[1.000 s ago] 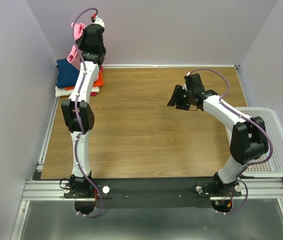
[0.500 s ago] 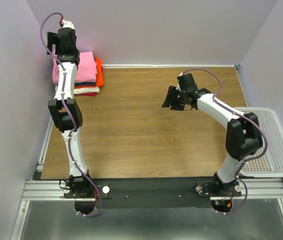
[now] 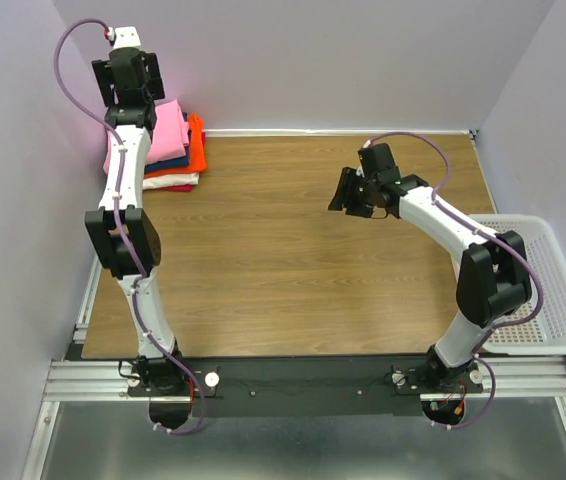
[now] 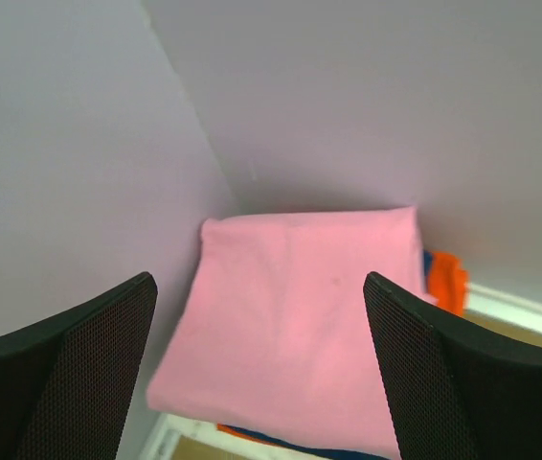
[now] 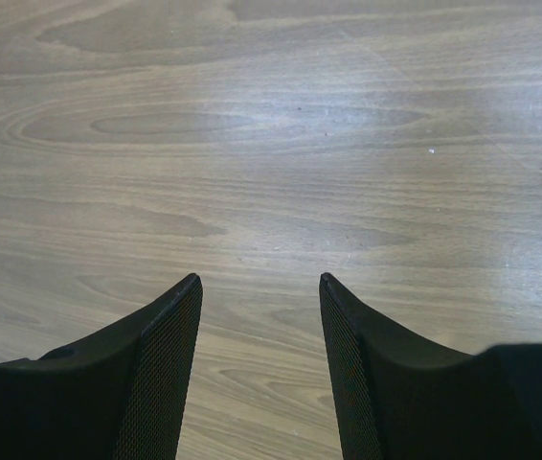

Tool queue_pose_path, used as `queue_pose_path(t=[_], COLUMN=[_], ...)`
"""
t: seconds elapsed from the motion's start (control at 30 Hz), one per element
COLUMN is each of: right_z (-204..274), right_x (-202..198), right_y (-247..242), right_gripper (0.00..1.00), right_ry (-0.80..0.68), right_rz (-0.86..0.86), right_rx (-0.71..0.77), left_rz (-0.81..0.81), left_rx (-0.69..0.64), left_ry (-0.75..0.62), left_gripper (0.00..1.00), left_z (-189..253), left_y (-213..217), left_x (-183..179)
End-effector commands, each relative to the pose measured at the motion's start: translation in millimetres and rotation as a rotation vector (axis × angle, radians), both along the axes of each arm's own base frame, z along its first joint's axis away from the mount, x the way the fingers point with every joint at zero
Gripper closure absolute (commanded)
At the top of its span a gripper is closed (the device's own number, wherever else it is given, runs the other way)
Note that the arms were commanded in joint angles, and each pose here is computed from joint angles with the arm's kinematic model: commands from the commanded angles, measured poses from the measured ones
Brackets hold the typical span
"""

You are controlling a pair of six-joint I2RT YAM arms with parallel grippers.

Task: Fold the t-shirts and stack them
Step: Neatly place the folded tshirt to the corner, then reset both grippers

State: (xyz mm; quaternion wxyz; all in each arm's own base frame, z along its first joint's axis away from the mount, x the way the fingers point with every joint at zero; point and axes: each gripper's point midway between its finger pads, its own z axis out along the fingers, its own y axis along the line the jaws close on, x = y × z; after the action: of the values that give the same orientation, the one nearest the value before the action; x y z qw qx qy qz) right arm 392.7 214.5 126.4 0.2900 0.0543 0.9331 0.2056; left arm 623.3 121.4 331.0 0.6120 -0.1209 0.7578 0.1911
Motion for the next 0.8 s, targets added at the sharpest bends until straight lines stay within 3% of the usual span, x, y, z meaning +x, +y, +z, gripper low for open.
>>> queue_pose_path(t=[0.0,0.2,0.33,0.37,0.43,0.77], right_z=[40,67,85,89,101,121], right_x=[9,7,4,3,0,-22], right_y=[-4,-11,-22,-24,-33,-69], right_gripper=[0.40,0.40,0.40,0.40,0.40,0.40], right_ry=[-0.108,-0.175,-0.229,-0.240,-0.276,-0.373], right_rz=[-0.014,-0.028,-0.063,-0.074,-0.107,-0.241], right_rx=[-0.010,-0.006,-0.021,-0.024,-0.031,-0.057], left_rz=[-0.135,-0.316,-0.444,-0.462,-0.523,-0.742], left_rx=[-0.227,-0.443,-0.479,-0.481,-0.485,-0.385], left_ry=[-0.125,-0.127,-0.100,-0.051,-0.046,0.035], left_gripper=[0.04,0.04,0.04,0.04,0.04,0.04], left_z=[36,22,10,-11,-8,-28], left_y=[-46,-137,-227,-239,-268,-318], left_x=[-25,-79,-128,-139,-165,-248])
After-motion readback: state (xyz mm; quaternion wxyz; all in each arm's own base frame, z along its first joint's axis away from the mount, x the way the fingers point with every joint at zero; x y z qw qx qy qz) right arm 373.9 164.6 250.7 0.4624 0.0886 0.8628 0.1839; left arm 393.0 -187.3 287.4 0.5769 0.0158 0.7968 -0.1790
